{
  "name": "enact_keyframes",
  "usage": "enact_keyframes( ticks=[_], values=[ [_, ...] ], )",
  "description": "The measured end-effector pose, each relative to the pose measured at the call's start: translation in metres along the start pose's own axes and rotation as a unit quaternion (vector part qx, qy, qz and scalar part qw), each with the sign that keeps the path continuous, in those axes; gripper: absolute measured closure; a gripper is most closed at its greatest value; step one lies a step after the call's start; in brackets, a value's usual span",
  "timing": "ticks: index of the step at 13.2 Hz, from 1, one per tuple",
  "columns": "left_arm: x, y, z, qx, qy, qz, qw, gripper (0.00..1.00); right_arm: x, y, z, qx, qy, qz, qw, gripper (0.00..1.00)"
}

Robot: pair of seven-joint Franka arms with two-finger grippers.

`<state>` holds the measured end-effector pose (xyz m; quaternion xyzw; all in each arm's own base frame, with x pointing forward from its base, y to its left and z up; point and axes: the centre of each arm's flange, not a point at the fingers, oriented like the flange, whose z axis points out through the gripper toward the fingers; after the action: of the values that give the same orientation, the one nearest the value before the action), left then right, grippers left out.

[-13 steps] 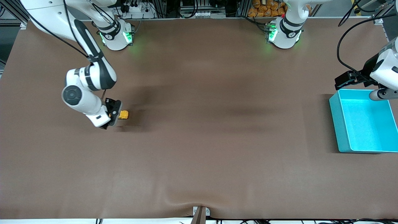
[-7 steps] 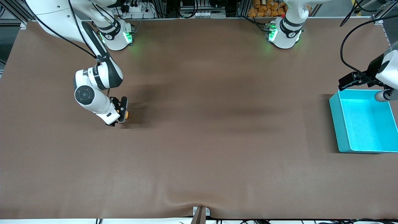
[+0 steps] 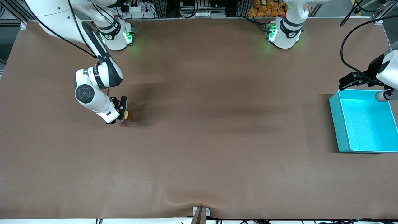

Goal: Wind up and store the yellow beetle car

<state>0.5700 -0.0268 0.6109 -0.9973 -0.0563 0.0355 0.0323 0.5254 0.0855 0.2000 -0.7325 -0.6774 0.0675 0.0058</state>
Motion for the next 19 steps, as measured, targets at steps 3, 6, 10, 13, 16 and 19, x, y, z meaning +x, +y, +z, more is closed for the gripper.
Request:
enact_keyframes(
  ticks=[3,6,10,13,16,19],
  values=[
    [0.000,0.000,0.000,0.000,0.000,0.000,1.000,0.00,-0.008,0.001,0.001,0.001,0.001,0.007,1.000,0.61],
    [0.000,0.000,0.000,0.000,0.000,0.000,1.000,0.00,-0.019,0.003,0.002,0.002,0.002,0.017,1.000,0.61],
    [0.000,0.000,0.000,0.000,0.000,0.000,1.000,0.00,-0.035,0.005,0.004,0.005,0.003,0.015,1.000,0.61],
    [0.000,0.000,0.000,0.000,0.000,0.000,1.000,0.00,-0.046,0.005,0.005,0.006,0.004,0.007,1.000,0.61],
    [0.000,0.000,-0.001,0.000,0.001,0.000,1.000,0.00,-0.046,0.004,0.006,0.003,0.000,-0.002,1.000,0.61],
    [0.000,0.000,-0.001,0.000,0.001,0.000,1.000,0.00,-0.046,0.000,0.006,-0.007,0.000,-0.008,1.000,0.61]
  ],
)
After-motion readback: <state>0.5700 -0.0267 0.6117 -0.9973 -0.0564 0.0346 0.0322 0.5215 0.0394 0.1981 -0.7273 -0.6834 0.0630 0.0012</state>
